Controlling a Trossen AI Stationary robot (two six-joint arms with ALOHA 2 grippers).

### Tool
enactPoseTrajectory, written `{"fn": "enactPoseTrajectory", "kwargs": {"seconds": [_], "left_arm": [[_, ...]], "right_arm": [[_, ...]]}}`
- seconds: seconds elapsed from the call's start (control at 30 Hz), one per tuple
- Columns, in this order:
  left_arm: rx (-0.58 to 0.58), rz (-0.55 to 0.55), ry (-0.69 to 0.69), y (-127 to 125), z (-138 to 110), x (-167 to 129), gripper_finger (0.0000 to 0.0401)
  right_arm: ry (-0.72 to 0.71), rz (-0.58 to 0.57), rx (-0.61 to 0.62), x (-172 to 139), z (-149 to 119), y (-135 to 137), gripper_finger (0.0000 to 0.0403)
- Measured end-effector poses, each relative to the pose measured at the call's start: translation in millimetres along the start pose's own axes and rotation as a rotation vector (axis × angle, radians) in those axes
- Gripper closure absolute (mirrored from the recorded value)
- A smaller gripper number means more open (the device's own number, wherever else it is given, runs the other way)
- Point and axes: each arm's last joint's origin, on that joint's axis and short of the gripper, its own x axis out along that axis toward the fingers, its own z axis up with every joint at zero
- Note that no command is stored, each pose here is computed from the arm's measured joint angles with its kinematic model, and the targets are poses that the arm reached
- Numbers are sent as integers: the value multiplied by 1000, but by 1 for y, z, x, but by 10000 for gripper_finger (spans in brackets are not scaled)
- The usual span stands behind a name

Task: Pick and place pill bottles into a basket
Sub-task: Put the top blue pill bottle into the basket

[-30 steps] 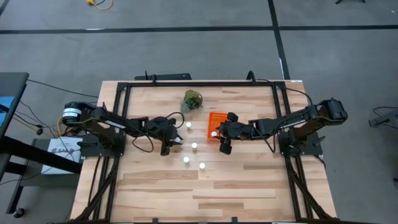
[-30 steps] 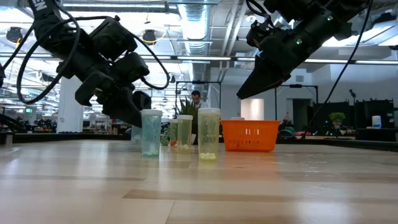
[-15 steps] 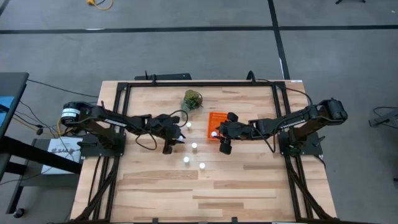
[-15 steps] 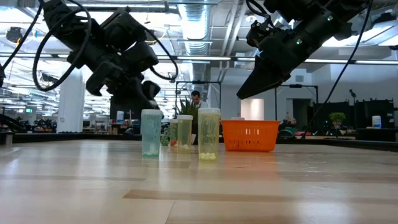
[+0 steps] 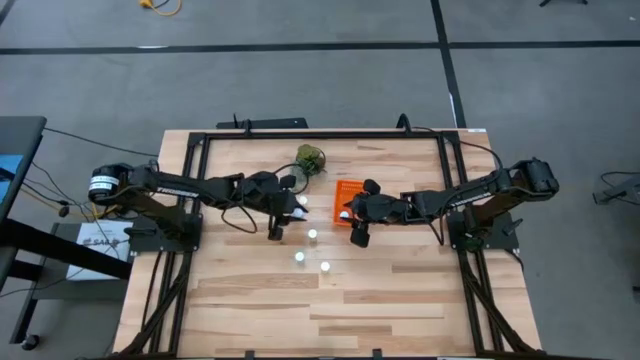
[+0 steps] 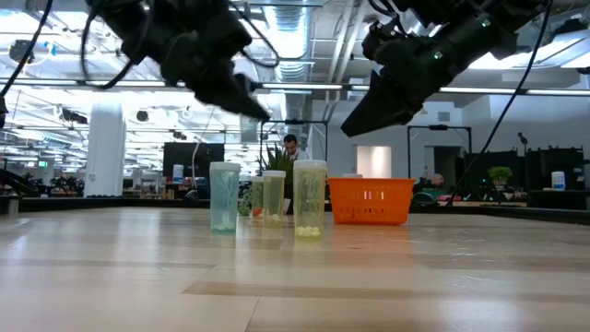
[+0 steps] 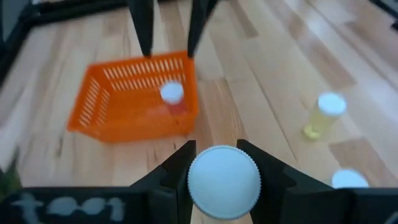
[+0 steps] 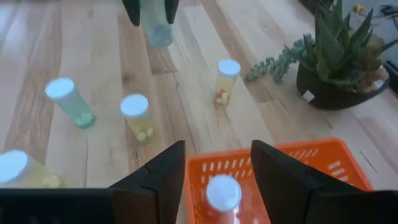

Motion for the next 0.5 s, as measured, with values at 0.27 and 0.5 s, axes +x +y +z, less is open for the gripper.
{"fn": "enactPoseTrajectory", "kwargs": {"seconds": [0.27, 0.5], "left_arm": [[70, 24, -61, 7, 26, -5, 301], [86, 57, -93, 11, 37, -7, 301]], "right_arm": [[-119, 15, 35, -1, 12, 1, 200], [-197, 28, 66, -2, 20, 3, 181]]}}
